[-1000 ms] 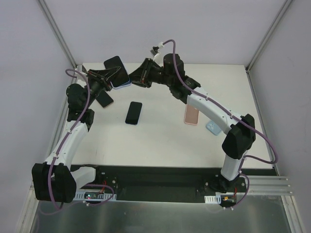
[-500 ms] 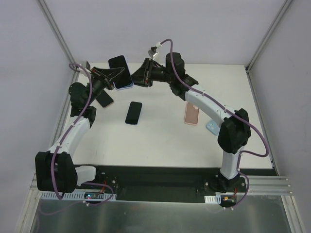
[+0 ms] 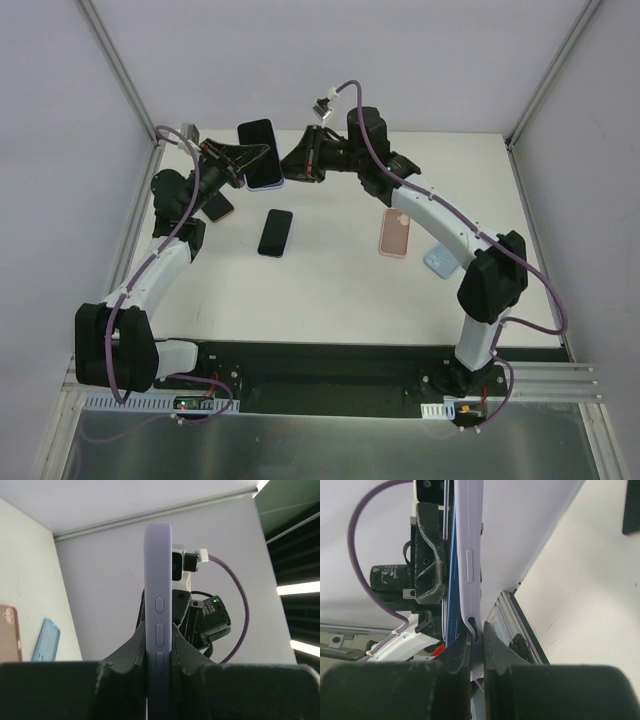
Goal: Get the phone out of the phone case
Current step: Remove the phone case from the phone.
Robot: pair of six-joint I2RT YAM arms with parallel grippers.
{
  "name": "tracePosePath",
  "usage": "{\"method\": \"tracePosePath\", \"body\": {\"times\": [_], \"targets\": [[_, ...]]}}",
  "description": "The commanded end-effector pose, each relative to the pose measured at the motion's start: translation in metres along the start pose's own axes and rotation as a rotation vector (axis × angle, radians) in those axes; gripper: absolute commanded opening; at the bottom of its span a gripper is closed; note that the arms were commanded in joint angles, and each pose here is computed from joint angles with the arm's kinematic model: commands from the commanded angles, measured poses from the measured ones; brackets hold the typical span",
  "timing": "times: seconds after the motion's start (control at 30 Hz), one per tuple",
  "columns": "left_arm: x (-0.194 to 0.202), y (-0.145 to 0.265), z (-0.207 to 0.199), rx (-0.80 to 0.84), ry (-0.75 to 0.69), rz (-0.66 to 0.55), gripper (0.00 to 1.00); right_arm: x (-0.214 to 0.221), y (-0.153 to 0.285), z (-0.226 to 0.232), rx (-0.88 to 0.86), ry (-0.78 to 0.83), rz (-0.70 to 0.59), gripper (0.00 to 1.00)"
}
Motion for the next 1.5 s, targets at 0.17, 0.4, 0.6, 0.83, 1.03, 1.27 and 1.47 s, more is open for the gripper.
{"method": "tracePosePath", "body": {"times": [0.17,0.4,0.6,0.83,1.03,1.27,1.47], "targets": [[0.087,0.02,-0.034,0.073,-0.17,0.574,0.57,0.041,0.021,-0.051,0.252,0.081,-0.158,0.01],[0.088,0.023,-0.029,0.031,-0.174,0.564,0.99,0.05,0.047,-0.054,0.298,0.098,-0.223,0.01],[0.083,0.041,-0.023,-0.097,-0.232,0.533,0.99,0.058,0.085,-0.058,0.479,0.179,-0.263,0.01],[0.078,0.052,-0.015,-0.172,-0.286,0.484,0.99,0.068,0.127,-0.07,0.793,0.31,-0.298,0.01],[0.074,0.048,0.021,-0.288,-0.197,0.477,0.99,0.089,0.133,-0.089,1.019,0.387,-0.227,0.01],[0.098,0.032,0.079,-0.529,-0.139,0.556,0.98,0.118,0.125,-0.123,1.11,0.363,-0.099,0.01],[0.12,0.031,0.129,-0.706,-0.142,0.612,0.94,0.126,0.102,-0.146,1.128,0.304,-0.013,0.01]]}}
Point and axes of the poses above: each gripper's point midway between its finger pads, its own y axis back along the fingers, its own z axis along the line the jaws close on, x = y × z, the point moved 9 cm from there along y, back along the fingers, and after that the axes turned 2 degrees about -y, right-handed, at the moved point
